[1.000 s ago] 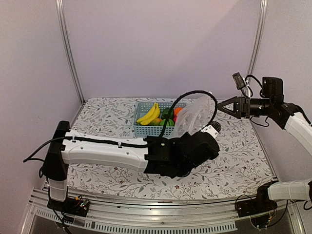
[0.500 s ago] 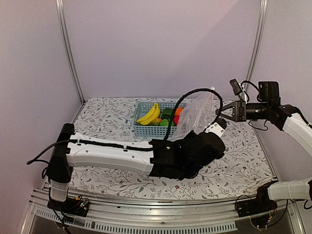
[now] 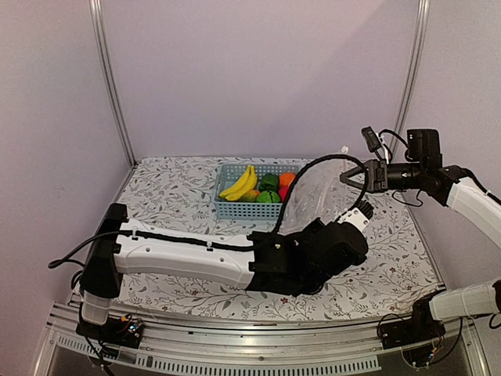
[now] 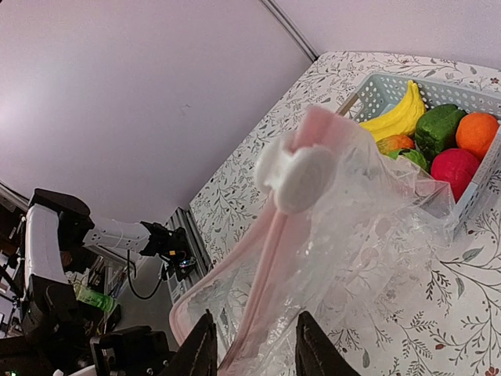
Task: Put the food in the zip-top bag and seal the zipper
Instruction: Pass from the left arm to the right, then pass from the right arm to the left
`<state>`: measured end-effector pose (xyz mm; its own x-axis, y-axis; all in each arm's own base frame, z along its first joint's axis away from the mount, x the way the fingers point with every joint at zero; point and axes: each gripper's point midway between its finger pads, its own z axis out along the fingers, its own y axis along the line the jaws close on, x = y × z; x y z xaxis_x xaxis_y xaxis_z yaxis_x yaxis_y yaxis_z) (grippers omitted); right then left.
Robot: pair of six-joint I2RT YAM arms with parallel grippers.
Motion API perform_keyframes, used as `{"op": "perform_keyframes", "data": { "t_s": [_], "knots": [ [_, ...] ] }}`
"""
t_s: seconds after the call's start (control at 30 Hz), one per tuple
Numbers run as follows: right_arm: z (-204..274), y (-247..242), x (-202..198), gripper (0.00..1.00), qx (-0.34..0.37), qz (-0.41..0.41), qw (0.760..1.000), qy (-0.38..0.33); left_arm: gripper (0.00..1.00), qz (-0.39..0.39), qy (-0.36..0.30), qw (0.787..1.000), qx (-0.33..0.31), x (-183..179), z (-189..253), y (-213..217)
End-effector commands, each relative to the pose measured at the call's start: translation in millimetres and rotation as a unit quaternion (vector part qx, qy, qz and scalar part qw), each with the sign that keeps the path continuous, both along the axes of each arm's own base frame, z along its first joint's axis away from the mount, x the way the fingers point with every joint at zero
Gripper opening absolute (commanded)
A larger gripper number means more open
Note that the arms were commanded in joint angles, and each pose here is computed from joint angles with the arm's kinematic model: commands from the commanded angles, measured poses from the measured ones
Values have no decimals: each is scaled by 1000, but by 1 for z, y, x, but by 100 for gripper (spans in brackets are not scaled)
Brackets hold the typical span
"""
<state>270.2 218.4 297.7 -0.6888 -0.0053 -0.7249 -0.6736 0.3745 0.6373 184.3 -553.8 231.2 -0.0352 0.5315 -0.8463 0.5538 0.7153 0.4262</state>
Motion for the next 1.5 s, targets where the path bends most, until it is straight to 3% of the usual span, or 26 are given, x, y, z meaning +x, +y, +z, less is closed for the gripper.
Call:
{"op": "perform_keyframes", "data": {
  "t_s": [0.0, 0.3, 0.47, 0.7, 0.87, 1.17, 1.47],
  "knots": [
    [0, 1, 4, 30, 2, -10, 1000, 2, 6, -10, -3, 1000, -8, -11, 4, -9],
    [-4, -1, 6, 1, -3, -17, 1000, -4, 28, -15, 5, 999, -35, -16, 13, -5],
    [-2, -2, 6, 0, -6, -22, 1000, -10, 53, -16, 12, 998, -66, -23, 35, 1],
    [10, -4, 5, 0, -4, -28, 999, -28, 64, -2, 54, 969, -241, -30, 97, 48],
    [22, -4, 6, 0, -4, -35, 999, -33, 67, 51, 75, 952, -294, -6, 113, 77],
    [31, 9, 5, 0, -10, -17, 1000, -23, 71, 86, 119, 959, -244, 23, 97, 57],
    [32, 11, 4, 0, -4, -15, 1000, -1, 59, 143, 150, 958, -199, 61, 62, 61]
  ]
}}
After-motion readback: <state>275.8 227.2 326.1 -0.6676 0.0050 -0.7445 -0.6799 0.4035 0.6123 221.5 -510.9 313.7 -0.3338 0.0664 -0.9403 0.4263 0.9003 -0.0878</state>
